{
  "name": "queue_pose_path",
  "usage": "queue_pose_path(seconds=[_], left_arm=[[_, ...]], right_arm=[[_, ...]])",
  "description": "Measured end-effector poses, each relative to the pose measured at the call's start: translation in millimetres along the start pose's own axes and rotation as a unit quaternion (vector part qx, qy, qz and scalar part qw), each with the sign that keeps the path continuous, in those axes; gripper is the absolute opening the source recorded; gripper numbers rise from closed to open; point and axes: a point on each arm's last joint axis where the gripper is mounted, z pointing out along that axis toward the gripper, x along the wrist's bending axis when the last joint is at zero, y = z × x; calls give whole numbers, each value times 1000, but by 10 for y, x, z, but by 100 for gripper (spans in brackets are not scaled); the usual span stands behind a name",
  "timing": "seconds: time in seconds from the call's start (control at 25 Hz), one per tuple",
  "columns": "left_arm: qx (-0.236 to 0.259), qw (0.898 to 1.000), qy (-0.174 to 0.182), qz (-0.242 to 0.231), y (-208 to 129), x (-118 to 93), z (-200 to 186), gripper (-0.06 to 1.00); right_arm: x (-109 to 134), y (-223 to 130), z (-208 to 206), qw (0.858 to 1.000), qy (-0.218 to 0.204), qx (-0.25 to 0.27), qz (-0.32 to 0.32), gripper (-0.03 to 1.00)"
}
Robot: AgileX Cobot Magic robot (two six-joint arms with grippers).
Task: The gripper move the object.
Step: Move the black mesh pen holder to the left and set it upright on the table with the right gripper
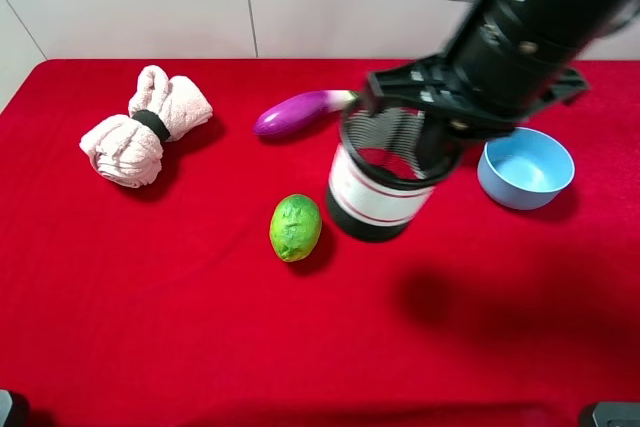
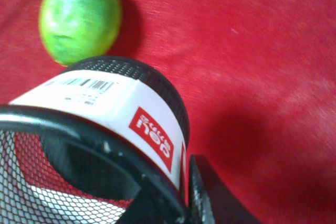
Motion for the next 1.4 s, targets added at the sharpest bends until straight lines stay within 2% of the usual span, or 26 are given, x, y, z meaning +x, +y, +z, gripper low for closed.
queue_pose_path(seconds=[0.72, 0.96, 1.4], left_arm=[[0, 1000, 0, 0, 0, 0, 0, 92], [0, 1000, 0, 0, 0, 0, 0, 92], [0, 1000, 0, 0, 0, 0, 0, 92]], right_arm=[[1154, 542, 251, 989, 1, 7, -149, 2], [1372, 719, 396, 984, 5, 11, -178, 2], [1626, 1014, 711, 978, 19, 8, -207, 2]])
